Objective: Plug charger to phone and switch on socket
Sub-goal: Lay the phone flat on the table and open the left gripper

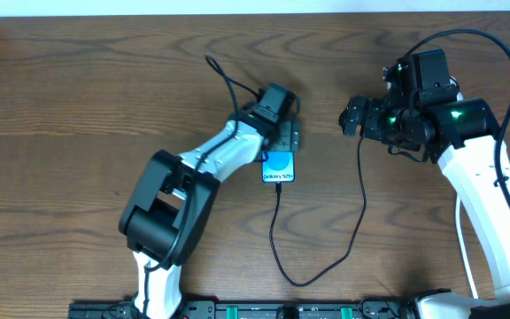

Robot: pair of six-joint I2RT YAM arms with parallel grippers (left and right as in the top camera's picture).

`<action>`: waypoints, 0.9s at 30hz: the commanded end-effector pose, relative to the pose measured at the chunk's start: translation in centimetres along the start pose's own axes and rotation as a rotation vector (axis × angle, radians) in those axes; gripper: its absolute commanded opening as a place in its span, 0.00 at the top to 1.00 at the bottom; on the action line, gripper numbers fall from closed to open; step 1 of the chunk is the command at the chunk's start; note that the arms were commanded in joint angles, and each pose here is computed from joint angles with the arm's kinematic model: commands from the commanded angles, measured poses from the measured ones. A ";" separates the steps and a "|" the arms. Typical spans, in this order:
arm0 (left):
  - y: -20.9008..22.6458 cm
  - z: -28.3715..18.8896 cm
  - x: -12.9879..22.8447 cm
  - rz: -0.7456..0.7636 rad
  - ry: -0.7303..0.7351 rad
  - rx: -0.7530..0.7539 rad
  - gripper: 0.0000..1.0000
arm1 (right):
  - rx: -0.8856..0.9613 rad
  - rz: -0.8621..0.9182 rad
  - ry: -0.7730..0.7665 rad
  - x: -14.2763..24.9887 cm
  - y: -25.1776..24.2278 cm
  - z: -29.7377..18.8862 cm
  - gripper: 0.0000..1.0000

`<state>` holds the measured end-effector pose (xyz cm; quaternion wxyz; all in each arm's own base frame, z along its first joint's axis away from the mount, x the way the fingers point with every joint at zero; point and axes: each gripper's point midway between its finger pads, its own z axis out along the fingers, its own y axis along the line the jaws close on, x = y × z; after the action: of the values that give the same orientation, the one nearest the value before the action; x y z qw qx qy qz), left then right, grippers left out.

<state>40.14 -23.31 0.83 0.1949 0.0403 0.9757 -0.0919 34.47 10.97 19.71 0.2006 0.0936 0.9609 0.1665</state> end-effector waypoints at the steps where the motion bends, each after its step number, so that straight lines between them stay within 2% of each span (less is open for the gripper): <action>1: 3.0 -2.8 -3.0 0.004 -0.066 -0.017 0.09 | -0.005 -0.020 -0.005 0.1 0.2 -0.1 0.01; 8: 5.9 -10.0 -5.7 -0.010 -0.167 -0.045 0.09 | -0.012 -0.022 -0.018 -0.2 0.3 -0.1 0.01; 11: 7.1 -13.1 -5.5 0.027 -0.181 -0.083 0.09 | -0.012 -0.022 -0.018 -0.2 0.3 -0.1 0.01; 20: 11.7 -21.2 -3.8 0.049 -0.232 -0.336 0.09 | -0.015 -0.024 -0.026 -0.4 0.4 -0.1 0.01; 27: 12.2 -24.1 -3.4 0.040 -0.279 -0.357 0.09 | -0.018 -0.025 -0.031 -0.6 0.5 -0.1 0.01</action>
<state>35.74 -7.83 20.79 0.3174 0.0150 0.9463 0.0595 35.09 11.11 19.96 0.2140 0.0918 0.9573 0.1711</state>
